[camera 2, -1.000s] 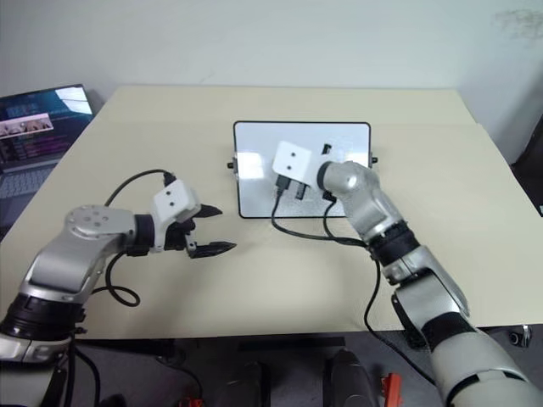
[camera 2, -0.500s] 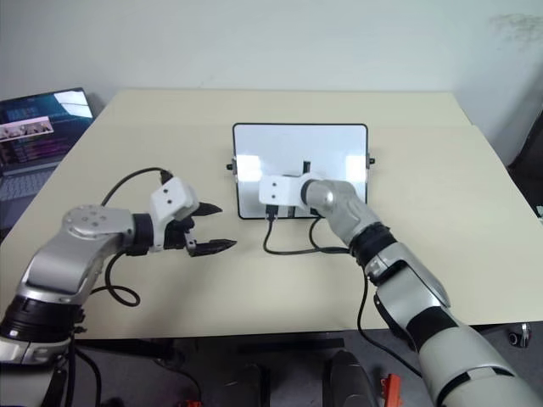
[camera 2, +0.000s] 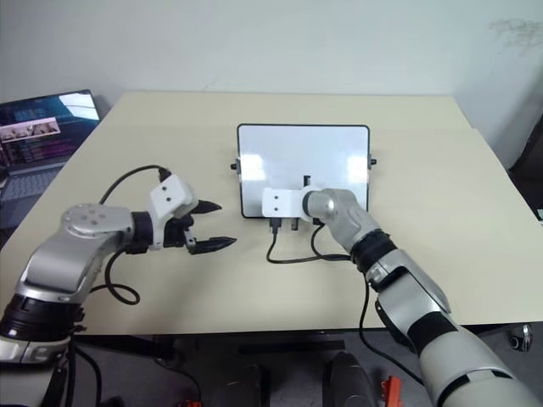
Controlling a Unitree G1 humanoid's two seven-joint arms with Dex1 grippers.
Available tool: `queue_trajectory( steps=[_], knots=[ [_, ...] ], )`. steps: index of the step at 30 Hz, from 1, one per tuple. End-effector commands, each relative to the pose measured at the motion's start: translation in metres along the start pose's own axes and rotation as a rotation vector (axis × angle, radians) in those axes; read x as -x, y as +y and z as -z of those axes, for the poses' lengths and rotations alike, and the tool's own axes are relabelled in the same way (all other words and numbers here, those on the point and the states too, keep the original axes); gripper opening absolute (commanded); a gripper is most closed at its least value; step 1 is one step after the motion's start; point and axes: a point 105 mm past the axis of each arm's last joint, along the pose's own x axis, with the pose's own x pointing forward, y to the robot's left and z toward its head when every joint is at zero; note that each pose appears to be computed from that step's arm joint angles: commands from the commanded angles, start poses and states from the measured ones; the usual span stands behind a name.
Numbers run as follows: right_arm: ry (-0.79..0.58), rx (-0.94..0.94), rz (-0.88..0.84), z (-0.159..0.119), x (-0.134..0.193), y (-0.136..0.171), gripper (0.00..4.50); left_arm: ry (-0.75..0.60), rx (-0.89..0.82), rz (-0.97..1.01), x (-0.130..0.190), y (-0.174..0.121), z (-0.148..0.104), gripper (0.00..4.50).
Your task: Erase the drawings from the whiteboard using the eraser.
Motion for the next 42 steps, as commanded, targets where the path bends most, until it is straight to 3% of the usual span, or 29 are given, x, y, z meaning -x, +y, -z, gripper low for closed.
queue_trajectory(
  steps=[1,6,12,15,18,23,29,34,42],
  knots=[
    [0.129,-0.059,0.209,0.022,0.015,-0.052,0.58,-0.043,-0.042,-0.02,0.006,0.004,-0.015,4.5],
    [0.138,-0.085,0.299,0.015,0.021,-0.076,0.57,-0.046,-0.044,-0.023,0.006,0.005,-0.016,4.5],
    [0.031,-0.132,0.202,-0.005,0.026,-0.067,0.57,-0.052,-0.045,-0.024,0.008,0.005,-0.017,4.5],
    [-0.117,-0.21,0.123,-0.028,0.059,-0.077,0.56,-0.072,-0.042,-0.036,0.013,0.009,-0.023,4.5],
    [-0.162,-0.249,0.104,-0.031,0.095,-0.087,0.56,-0.091,-0.049,-0.049,0.02,0.012,-0.029,4.5],
    [-0.02,-0.174,0.135,0.003,0.147,-0.103,0.56,-0.099,-0.103,-0.038,0.03,0.015,-0.044,4.5],
    [0.208,-0.138,0.177,0.065,0.185,-0.112,0.56,-0.097,-0.141,-0.016,0.033,0.019,-0.053,4.5],
    [0.304,-0.175,0.145,0.099,0.206,-0.103,0.56,-0.083,-0.161,-0.021,0.038,0.024,-0.053,4.5],
    [0.262,-0.144,0.08,0.1,0.218,-0.087,0.56,-0.073,-0.172,-0.028,0.046,0.029,-0.053,4.5]
  ],
)
